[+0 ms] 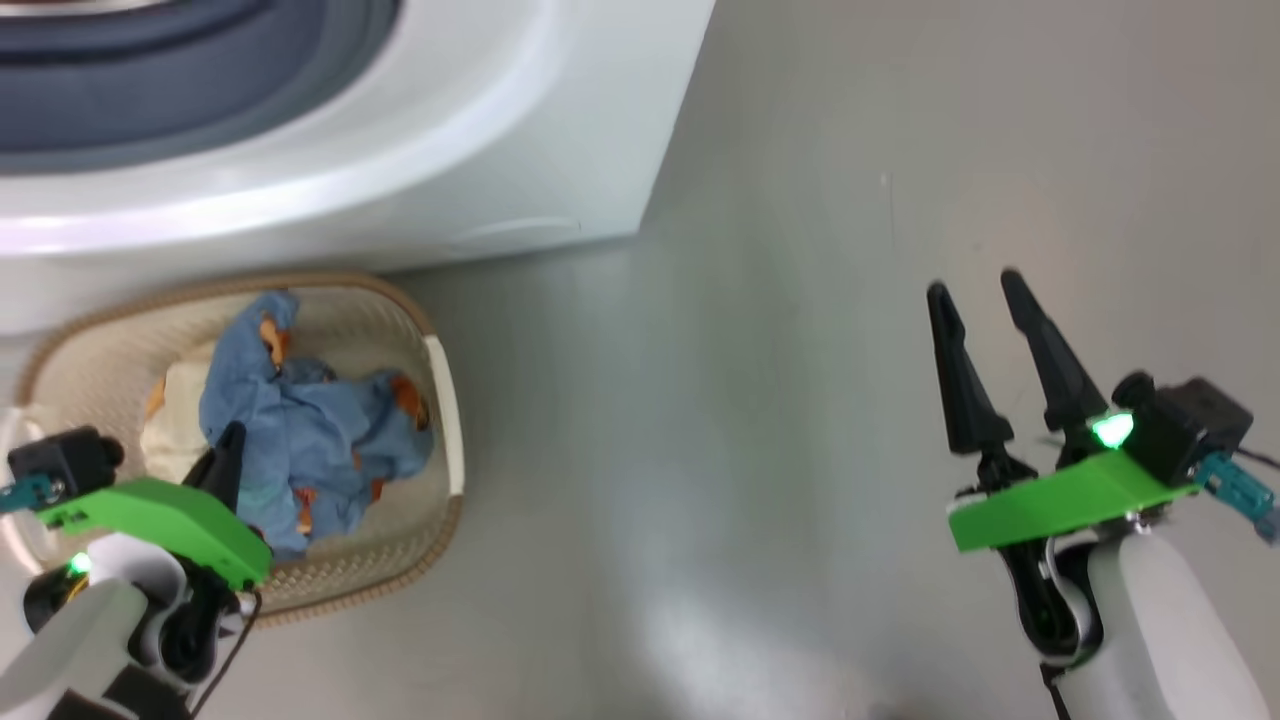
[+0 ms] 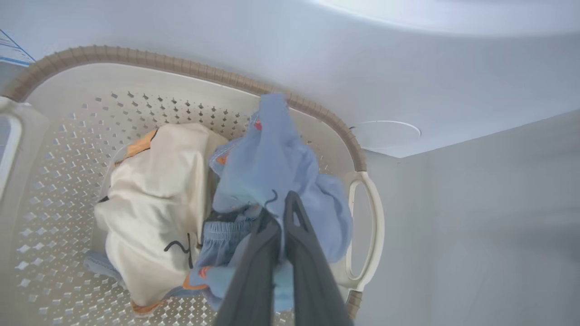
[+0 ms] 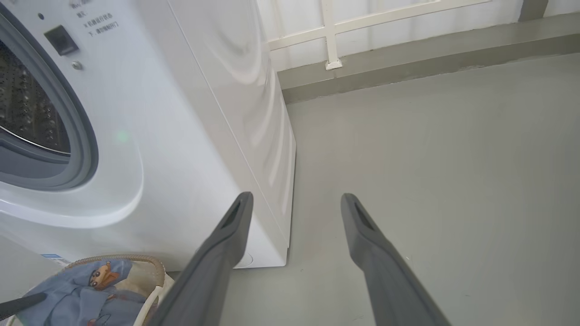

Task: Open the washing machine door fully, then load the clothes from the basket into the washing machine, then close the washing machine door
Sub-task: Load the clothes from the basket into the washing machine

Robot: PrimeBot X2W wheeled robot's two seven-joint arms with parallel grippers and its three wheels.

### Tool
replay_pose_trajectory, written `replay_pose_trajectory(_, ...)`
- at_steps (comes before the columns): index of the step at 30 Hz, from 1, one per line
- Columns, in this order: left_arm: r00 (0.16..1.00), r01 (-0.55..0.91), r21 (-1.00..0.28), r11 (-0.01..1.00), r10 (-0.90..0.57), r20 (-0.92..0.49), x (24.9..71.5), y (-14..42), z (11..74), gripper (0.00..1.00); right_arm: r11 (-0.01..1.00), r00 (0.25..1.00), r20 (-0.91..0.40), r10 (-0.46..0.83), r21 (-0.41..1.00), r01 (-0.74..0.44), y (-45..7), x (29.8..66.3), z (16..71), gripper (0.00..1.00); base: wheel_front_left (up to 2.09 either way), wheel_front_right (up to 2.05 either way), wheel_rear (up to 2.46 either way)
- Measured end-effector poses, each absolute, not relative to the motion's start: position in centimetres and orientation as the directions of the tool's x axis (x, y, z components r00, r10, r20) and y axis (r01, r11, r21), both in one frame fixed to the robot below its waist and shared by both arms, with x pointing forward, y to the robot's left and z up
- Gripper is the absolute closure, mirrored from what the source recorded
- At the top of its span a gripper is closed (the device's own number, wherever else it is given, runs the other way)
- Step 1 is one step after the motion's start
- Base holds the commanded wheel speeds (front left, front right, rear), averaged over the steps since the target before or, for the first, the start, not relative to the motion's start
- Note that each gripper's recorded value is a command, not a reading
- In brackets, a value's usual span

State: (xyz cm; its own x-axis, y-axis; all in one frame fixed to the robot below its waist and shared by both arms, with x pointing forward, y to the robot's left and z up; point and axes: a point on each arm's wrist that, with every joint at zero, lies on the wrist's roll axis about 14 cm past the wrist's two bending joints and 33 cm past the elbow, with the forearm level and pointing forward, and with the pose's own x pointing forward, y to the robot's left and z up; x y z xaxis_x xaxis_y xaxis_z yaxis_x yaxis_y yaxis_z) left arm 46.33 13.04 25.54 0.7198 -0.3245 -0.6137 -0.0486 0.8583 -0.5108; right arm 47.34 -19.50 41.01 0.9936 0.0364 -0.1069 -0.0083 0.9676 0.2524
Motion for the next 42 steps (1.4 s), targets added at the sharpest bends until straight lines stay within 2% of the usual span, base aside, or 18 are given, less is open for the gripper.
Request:
replay_pose_trajectory(6,0.813,0.009,-0.506,0.863,-0.301,-0.499,46.4,14.0,30.7,1.00,0.969,0.996,-0.078,0.035,0.248,-0.014,-19.9,45.3,43.3,0.00,0.00,0.00,0.00)
replay_pose_trajectory(17,0.924,0.096,-0.442,0.892,-0.246,-0.294,45.3,16.0,38.4,1.00,0.972,1.000,-0.022,0.021,0.234,-0.016,-20.9,42.4,46.5,0.00,0.00,0.00,0.00)
replay_pose_trajectory(25,0.964,0.119,-0.377,0.919,-0.198,-0.178,43.0,17.4,42.3,1.00,0.971,1.000,0.000,0.005,0.240,-0.005,-21.6,40.5,47.6,0.00,0.00,0.00,0.00)
replay_pose_trajectory(42,0.993,0.085,-0.342,0.936,-0.107,-0.046,38.4,18.5,46.3,1.00,0.969,0.999,-0.002,-0.036,0.246,0.035,-22.9,38.2,47.8,0.00,0.00,0.00,0.00)
